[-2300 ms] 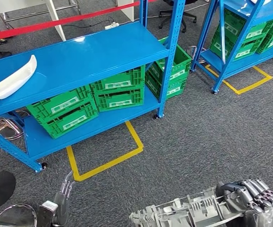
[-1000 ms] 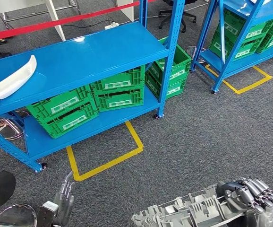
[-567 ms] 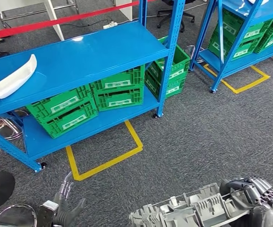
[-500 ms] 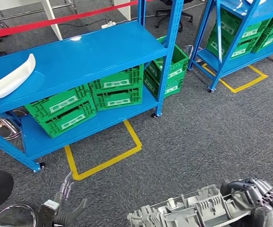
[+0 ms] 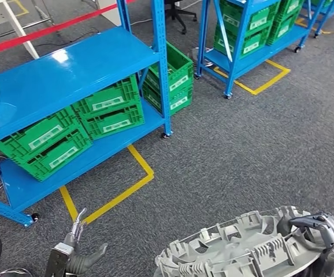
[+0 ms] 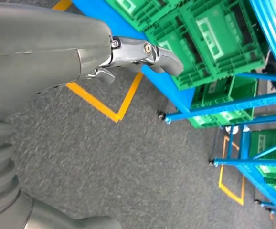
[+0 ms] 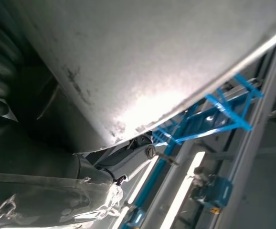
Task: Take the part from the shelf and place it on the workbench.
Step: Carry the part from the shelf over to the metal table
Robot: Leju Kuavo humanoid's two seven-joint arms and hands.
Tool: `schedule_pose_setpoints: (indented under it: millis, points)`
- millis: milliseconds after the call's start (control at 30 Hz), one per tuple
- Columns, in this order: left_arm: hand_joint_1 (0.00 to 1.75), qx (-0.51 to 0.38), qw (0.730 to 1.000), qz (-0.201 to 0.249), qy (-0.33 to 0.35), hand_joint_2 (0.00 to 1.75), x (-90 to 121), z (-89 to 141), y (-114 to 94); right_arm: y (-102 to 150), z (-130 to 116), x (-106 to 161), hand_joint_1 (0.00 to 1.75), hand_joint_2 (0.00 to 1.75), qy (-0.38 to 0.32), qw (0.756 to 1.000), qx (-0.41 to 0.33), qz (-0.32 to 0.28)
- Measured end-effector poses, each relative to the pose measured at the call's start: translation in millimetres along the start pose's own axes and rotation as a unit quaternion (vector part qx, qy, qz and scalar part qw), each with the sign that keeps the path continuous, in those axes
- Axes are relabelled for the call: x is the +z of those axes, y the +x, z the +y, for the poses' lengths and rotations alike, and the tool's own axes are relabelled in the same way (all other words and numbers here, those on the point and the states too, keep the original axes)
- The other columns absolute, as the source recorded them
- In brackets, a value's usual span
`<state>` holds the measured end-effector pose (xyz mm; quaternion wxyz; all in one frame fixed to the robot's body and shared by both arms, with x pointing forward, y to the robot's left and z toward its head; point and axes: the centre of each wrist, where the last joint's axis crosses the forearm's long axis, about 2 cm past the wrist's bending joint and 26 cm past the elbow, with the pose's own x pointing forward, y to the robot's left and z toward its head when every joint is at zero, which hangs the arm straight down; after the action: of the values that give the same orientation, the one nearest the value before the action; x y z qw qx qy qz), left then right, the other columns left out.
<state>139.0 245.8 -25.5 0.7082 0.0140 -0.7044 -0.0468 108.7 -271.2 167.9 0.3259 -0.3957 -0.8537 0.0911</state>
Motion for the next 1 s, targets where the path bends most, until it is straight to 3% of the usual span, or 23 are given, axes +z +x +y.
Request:
schedule_pose_setpoints:
  millis: [433,667,1000]
  points:
    - [0.00,0.000,1.000,0.007,0.001,1.75,-4,2,4,-2,0,5,1.75,1.75,0.006,0.999,0.018,0.038]
    - [0.00,0.014,0.999,0.045,-0.011,1.75,12,2,-1,-4,1,6,1.75,1.75,0.008,0.997,0.024,0.072]
    - [0.00,0.032,0.998,0.042,-0.024,1.75,13,2,-1,-10,-6,3,1.75,1.75,0.001,0.995,0.044,0.085]
